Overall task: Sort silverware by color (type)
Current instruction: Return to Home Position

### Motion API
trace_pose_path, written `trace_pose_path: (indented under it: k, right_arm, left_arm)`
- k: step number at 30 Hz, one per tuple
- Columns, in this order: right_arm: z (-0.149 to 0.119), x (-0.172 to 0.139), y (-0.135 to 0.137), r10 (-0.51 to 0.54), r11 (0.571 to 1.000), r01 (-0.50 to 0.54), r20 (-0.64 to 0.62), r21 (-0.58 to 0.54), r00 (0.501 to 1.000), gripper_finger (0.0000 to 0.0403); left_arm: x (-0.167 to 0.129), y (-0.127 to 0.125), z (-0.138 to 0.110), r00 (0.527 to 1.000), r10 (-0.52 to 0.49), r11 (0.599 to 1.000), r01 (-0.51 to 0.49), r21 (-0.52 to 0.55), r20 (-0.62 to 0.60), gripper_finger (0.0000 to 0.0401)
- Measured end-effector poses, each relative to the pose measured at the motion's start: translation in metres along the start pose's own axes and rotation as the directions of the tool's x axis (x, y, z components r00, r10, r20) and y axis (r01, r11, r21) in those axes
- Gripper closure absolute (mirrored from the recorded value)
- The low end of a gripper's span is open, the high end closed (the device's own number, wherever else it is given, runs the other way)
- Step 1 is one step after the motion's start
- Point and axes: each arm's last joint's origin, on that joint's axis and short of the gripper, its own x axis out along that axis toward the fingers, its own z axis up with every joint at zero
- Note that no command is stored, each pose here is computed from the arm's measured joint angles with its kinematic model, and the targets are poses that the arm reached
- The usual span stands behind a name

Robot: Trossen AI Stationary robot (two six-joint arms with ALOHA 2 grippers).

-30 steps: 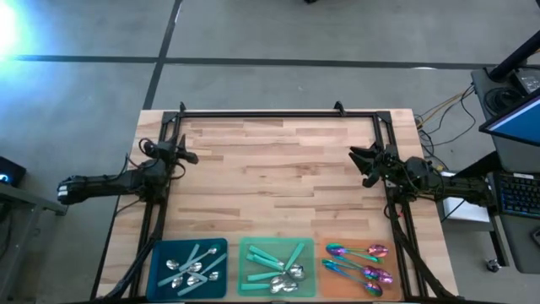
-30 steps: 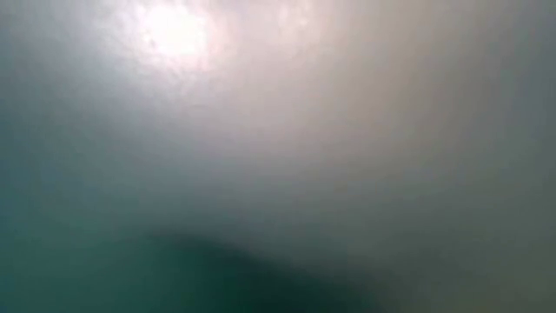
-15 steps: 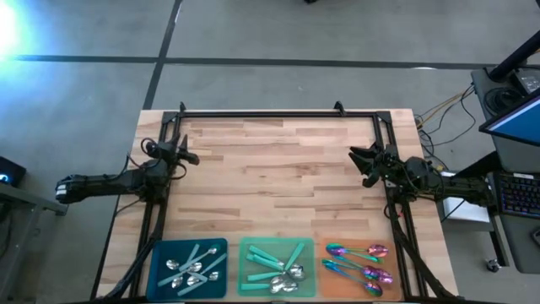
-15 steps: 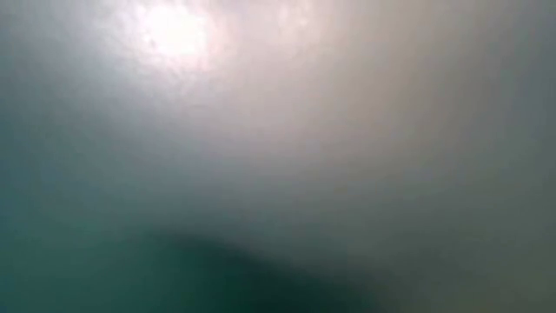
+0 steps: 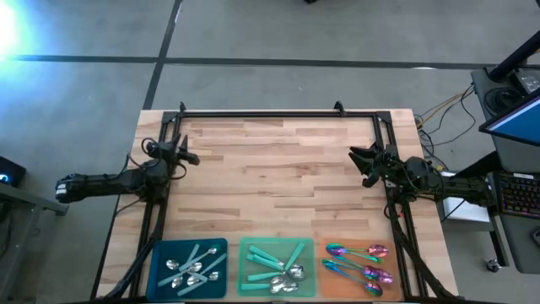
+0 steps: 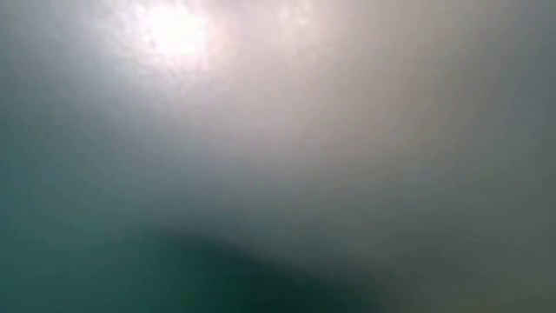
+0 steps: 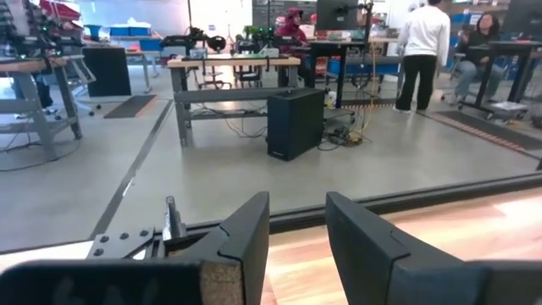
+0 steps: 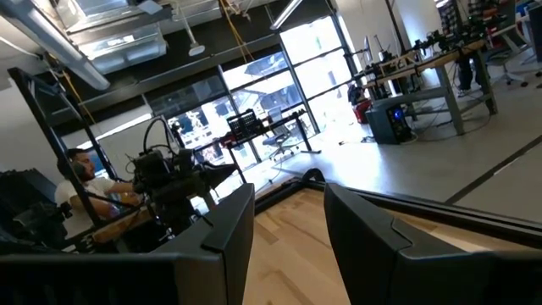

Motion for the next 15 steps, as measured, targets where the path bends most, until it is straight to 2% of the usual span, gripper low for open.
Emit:
trace_pose_path:
  k: [6, 15]
  right_arm:
    - [0.0000, 0.0000, 0.0000, 0.000, 1.000, 0.000, 0.000, 0.000, 1.000, 0.0268]
    - [0.0000, 0.0000, 0.0000, 0.000, 1.000, 0.000, 0.000, 0.000, 1.000, 0.0268]
  left_arm:
    - [-0.0002, -0.0009, -0.0010, 1.000, -0.004, 0.997, 0.003, -0.079, -0.006, 0.0298]
    - [-0.0003, -0.0009, -0.0007, 1.000, -0.004, 0.996, 0.004, -0.087, -0.005, 0.0298]
